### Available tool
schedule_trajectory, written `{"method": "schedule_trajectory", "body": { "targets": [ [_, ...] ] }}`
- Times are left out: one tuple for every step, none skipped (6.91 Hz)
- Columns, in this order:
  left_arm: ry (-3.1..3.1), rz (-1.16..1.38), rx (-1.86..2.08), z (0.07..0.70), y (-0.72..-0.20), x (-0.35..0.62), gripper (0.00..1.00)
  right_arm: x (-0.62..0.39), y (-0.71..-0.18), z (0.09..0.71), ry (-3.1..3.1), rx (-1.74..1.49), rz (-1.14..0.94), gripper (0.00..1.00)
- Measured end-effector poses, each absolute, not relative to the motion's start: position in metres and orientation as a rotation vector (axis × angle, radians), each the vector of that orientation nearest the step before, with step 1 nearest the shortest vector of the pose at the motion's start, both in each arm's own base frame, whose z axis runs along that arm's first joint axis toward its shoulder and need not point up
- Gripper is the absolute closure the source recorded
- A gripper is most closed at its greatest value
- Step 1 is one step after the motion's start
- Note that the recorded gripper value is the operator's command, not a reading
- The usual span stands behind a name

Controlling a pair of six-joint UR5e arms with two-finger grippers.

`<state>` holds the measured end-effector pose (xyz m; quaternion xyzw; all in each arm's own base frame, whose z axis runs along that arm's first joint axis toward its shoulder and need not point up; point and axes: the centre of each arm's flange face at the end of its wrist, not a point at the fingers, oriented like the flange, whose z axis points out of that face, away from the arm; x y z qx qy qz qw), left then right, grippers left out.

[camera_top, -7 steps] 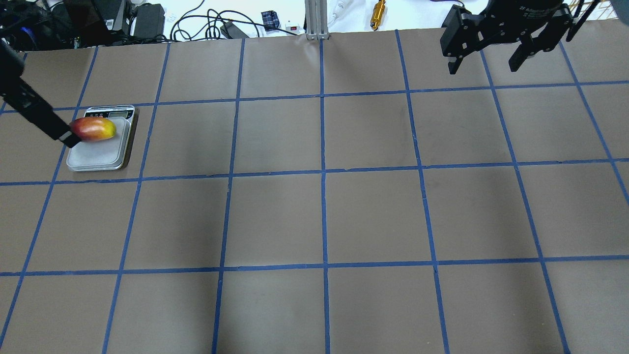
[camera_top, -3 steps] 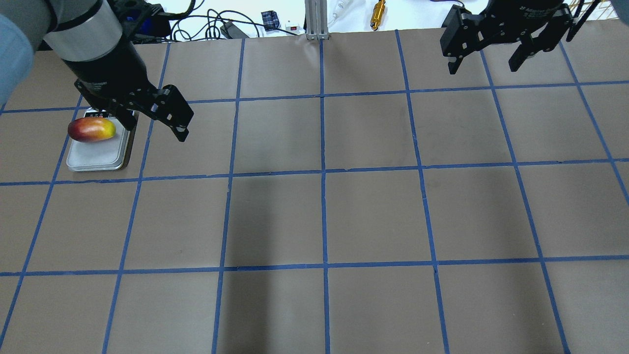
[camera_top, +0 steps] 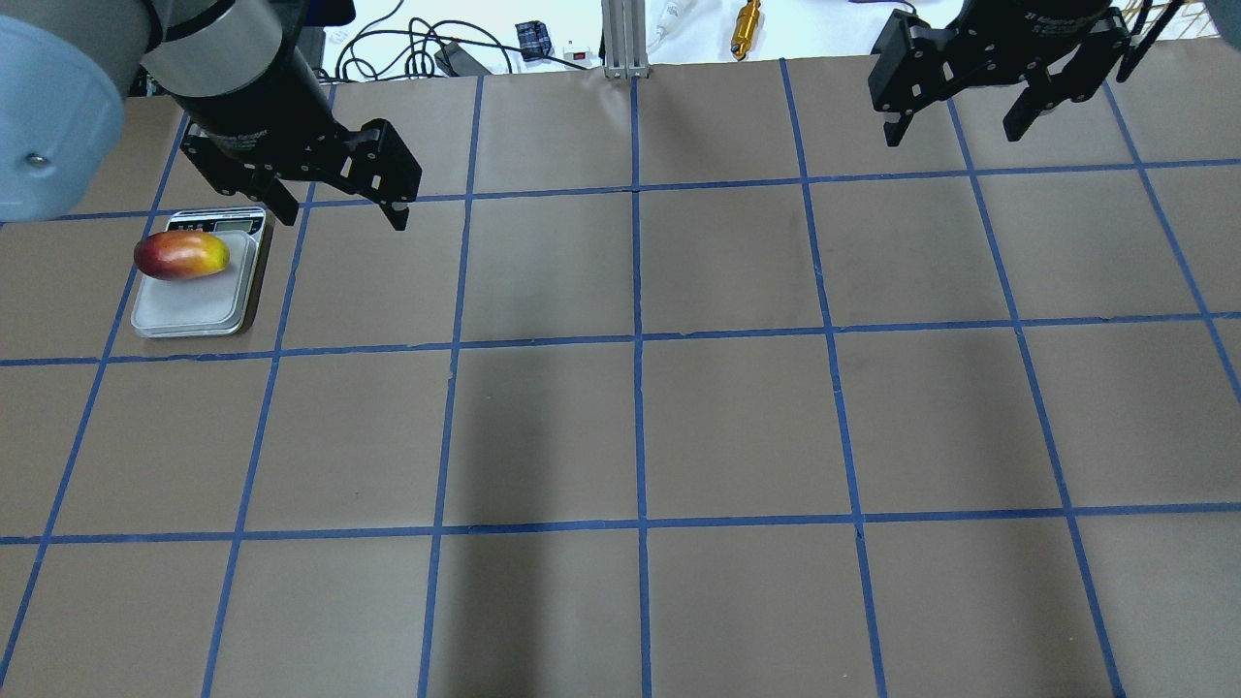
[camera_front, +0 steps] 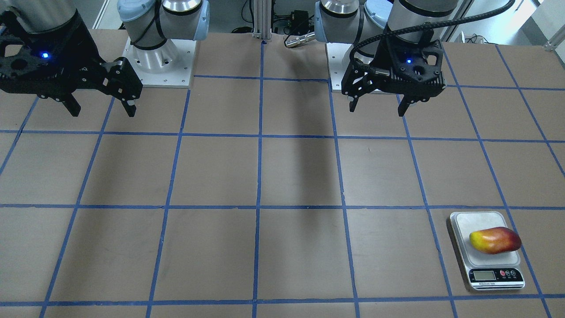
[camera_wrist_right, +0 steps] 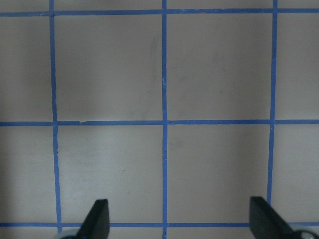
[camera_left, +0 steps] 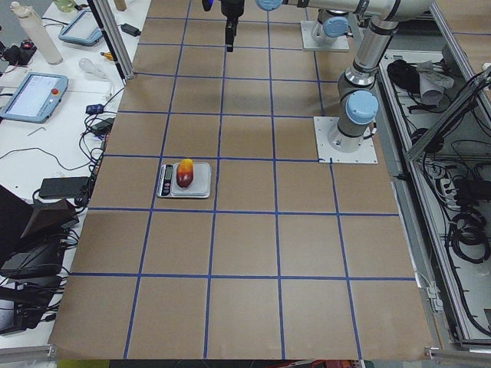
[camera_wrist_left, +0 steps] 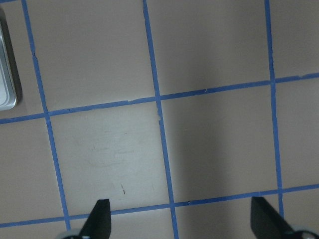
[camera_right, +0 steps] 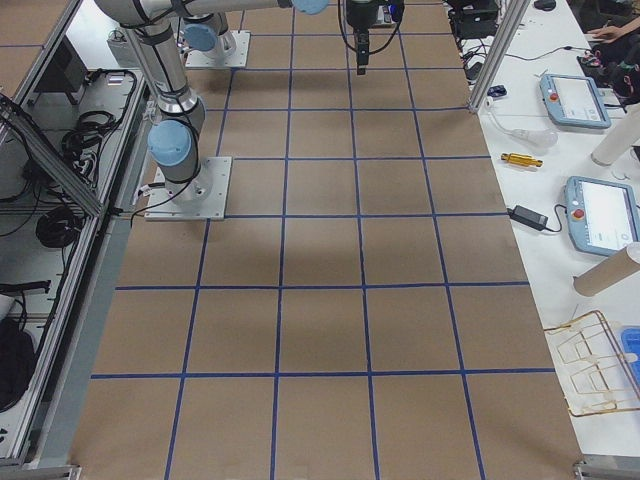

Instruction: Weigh mango

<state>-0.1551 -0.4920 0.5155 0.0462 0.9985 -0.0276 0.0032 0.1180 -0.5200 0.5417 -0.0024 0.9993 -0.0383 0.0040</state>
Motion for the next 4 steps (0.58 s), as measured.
{"method": "schedule_trajectory", "body": {
  "targets": [
    [3.132,-0.094,0.135,0.5156,-0.4936,-0.1547,0.0,0.1179,-0.5201,0.5416,3.132,-0.007,-0.12,0.0],
    [3.134,-0.095,0.131,0.5156,-0.4942,-0.1542,0.0,0.1179,-0.5201,0.5416,3.132,-0.007,-0.12,0.0],
    [3.135,-0.096,0.128,0.5161,-0.4946,-0.1535,0.0,0.1179,-0.5199,0.5418,3.132,-0.007,-0.121,0.0],
    [3.136,-0.095,0.126,0.5163,-0.4949,-0.1526,0.0,0.1179,-0.5199,0.5419,3.132,-0.008,-0.121,0.0]
  ]
}}
